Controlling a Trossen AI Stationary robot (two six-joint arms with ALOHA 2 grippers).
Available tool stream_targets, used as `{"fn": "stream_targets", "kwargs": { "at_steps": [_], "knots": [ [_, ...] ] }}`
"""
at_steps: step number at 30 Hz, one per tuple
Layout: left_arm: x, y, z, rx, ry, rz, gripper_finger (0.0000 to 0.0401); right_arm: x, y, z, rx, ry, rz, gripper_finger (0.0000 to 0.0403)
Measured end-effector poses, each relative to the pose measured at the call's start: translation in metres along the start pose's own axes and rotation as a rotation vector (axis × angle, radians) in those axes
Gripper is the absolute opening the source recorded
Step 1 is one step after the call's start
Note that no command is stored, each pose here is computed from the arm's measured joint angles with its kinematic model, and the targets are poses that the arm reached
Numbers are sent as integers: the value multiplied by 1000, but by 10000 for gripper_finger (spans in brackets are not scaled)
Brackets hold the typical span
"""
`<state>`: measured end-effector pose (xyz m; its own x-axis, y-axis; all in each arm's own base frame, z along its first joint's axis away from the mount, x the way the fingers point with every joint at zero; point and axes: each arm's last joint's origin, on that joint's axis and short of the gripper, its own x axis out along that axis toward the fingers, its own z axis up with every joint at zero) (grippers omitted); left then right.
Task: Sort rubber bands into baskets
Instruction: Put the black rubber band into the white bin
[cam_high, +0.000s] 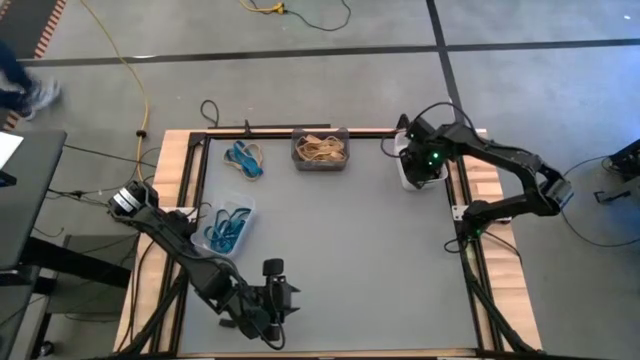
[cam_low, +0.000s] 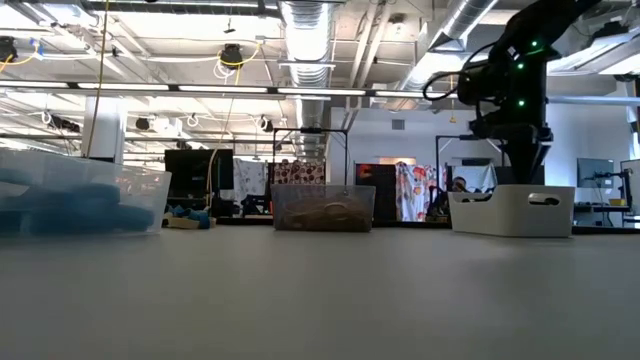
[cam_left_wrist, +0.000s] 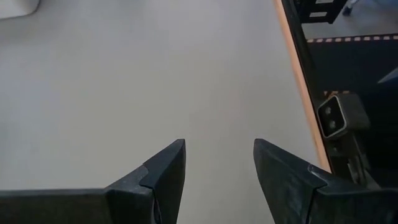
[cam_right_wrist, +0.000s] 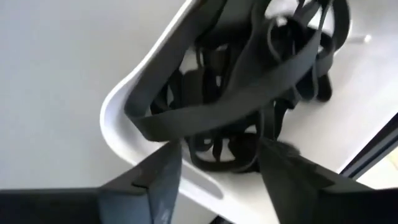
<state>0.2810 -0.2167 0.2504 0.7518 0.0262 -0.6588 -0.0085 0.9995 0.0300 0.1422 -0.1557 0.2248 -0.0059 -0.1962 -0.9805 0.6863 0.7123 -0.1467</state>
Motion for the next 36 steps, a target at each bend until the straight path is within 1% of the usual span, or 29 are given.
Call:
{"fn": "stream_targets", "kwargs": {
  "at_steps": [3, 7, 11, 17, 20, 23, 27, 29, 32, 36],
  "knots": [
    [-2, -2, -2, -5, 9, -1, 180, -1, 1, -4, 2, 31, 3, 257],
    [-2, -2, -3, -10, 10, -2, 180, -9, 1, -10, 12, 16, 8, 263],
    [-2, -3, -3, -30, 26, -20, 180, -26, 2, -19, 23, -84, 7, 263],
    [-3, -5, -8, -74, 100, -80, 180, -58, 4, -40, 20, -293, 20, 263],
    [-6, -8, -13, -103, 142, -103, 180, -72, 7, -52, 15, -391, 75, 263],
    [-11, -15, -19, -140, 201, -160, 180, -82, 12, -61, 2, -461, 151, 263],
    [-20, -28, -27, -197, 281, -257, 180, -91, 21, -70, -38, -515, 252, 263],
    [-25, -35, -32, -220, 310, -285, 180, -93, 26, -71, -63, -530, 291, 263],
    [-35, -45, -43, -233, 353, -286, 180, -97, 35, -69, -96, -565, 339, 263],
    [-49, -54, -59, -258, 420, -255, 180, -104, 49, -67, -160, -636, 400, 263]
  ]
}}
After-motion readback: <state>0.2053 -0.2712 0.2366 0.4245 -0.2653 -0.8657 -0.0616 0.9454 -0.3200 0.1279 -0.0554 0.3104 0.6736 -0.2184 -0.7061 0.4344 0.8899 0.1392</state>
